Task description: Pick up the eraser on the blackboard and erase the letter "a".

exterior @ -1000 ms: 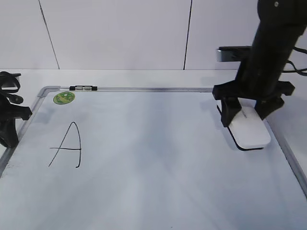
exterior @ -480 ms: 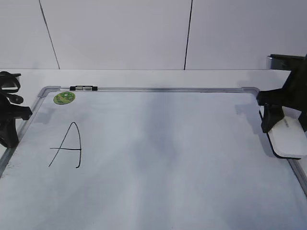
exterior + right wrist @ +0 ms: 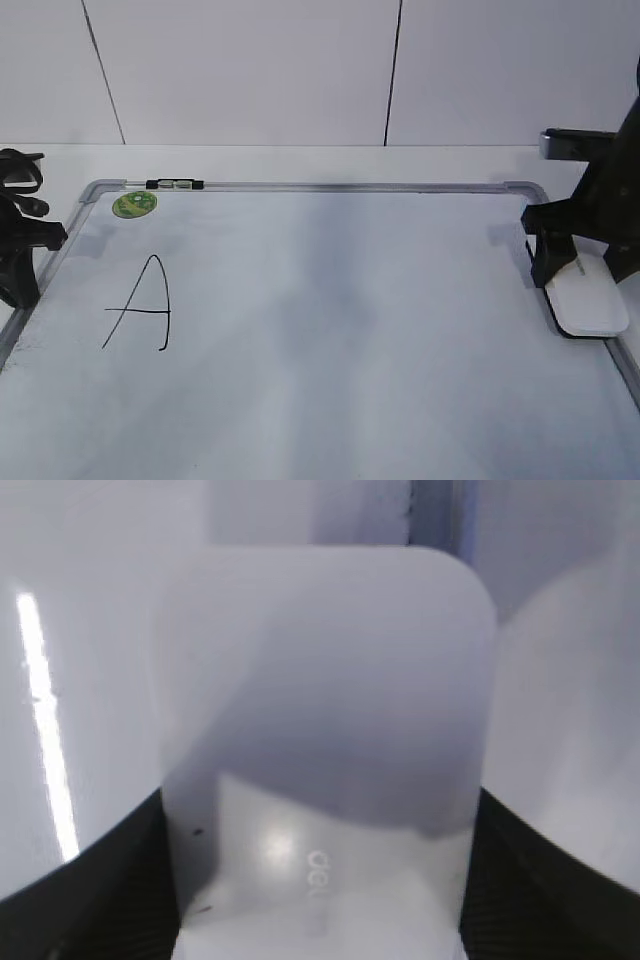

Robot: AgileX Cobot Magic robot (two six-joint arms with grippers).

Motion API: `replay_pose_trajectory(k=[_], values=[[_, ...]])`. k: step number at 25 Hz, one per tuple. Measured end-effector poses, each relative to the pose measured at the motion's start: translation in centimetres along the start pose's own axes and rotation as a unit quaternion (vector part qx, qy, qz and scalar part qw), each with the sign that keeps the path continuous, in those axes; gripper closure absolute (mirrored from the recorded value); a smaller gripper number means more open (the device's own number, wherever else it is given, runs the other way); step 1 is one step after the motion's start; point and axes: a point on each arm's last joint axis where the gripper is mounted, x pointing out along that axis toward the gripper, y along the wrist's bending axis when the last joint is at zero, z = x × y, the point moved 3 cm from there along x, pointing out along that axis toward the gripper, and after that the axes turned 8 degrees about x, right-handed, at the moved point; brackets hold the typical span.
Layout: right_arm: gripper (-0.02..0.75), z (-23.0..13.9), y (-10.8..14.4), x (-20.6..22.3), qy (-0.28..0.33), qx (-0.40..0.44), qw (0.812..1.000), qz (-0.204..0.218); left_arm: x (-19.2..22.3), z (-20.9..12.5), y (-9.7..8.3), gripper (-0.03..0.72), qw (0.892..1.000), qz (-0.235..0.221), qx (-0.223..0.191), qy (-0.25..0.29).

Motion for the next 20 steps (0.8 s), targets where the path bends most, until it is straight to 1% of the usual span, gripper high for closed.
replay_pose_trajectory(k=[9, 20], values=[[0.197, -0.3, 0.1, 2.3, 0.045, -0.012, 0.999, 0.003, 0.0, 0.0, 0.0, 0.665, 1.000, 0.000, 0.000, 0.000], [0.197, -0.4, 0.1, 2.3, 0.049, -0.014, 0.999, 0.004, 0.0, 0.0, 0.0, 0.665, 1.000, 0.000, 0.000, 0.000]])
